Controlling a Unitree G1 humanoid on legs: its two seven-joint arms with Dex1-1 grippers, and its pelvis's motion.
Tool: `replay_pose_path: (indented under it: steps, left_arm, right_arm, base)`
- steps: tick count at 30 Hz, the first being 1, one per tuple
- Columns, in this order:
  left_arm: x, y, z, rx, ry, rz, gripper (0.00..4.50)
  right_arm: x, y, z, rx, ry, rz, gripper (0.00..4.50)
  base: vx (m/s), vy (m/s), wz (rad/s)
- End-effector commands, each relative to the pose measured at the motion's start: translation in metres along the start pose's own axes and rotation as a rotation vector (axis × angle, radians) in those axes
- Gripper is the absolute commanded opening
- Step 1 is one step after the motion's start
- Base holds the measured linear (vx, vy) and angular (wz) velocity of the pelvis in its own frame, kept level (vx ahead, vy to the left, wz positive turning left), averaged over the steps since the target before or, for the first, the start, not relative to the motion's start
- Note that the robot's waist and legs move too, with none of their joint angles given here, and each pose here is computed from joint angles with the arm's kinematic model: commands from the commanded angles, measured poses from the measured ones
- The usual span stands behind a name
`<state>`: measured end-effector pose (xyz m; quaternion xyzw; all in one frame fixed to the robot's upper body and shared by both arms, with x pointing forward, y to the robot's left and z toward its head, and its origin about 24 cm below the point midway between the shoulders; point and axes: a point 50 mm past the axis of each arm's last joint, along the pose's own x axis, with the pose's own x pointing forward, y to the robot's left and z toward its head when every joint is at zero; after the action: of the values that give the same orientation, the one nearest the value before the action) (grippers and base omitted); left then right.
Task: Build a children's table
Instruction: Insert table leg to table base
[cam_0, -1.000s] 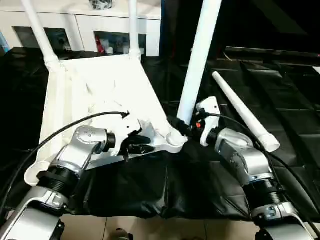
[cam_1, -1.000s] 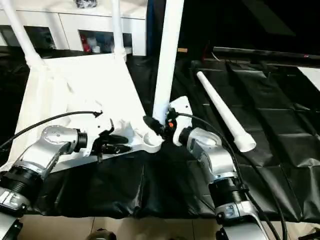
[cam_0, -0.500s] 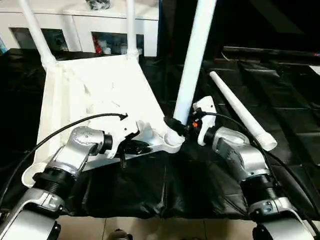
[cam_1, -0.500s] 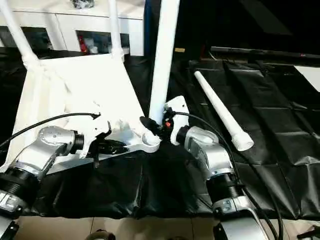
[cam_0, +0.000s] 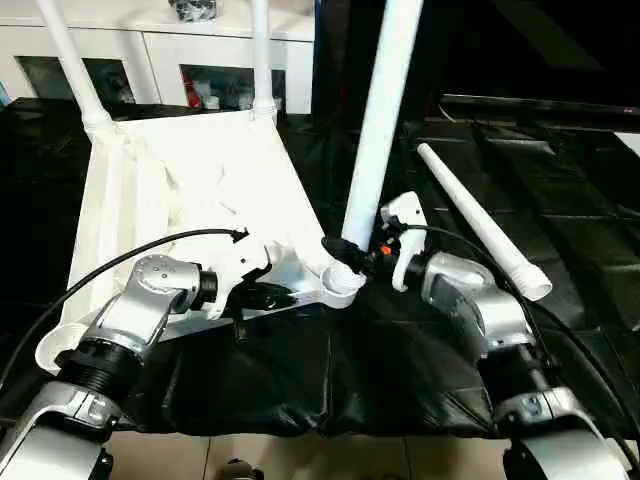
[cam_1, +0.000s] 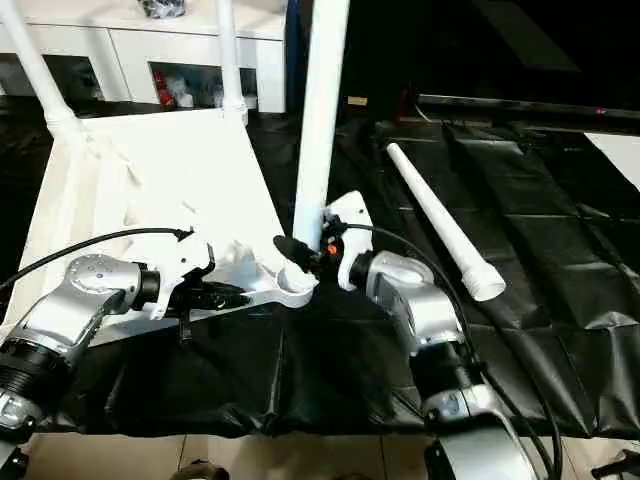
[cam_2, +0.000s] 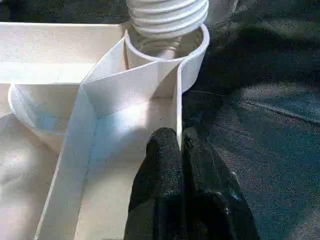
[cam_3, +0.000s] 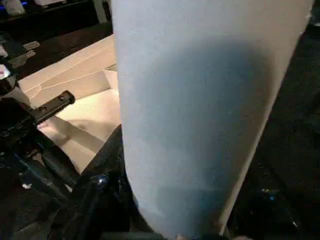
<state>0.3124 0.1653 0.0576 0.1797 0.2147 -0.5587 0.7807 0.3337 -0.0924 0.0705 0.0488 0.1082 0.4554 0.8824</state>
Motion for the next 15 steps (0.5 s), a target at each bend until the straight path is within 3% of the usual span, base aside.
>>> replay_pose_path:
  steps: [1, 15]
  left_arm:
    - [0.002, 0.0, 0.004, 0.017, -0.03, 0.001, 0.0]
    - [0.015, -0.001, 0.02, 0.053, -0.081, -0.061, 0.0]
  right_arm:
    - [-0.001, -0.001, -0.009, 0.01, 0.049, -0.003, 1.93]
    - [0.001, -0.014, -0.021, 0.049, 0.067, -0.07, 1.91]
  base:
    - [0.0, 0.0, 0.0]
    - [0.0, 0.0, 0.0]
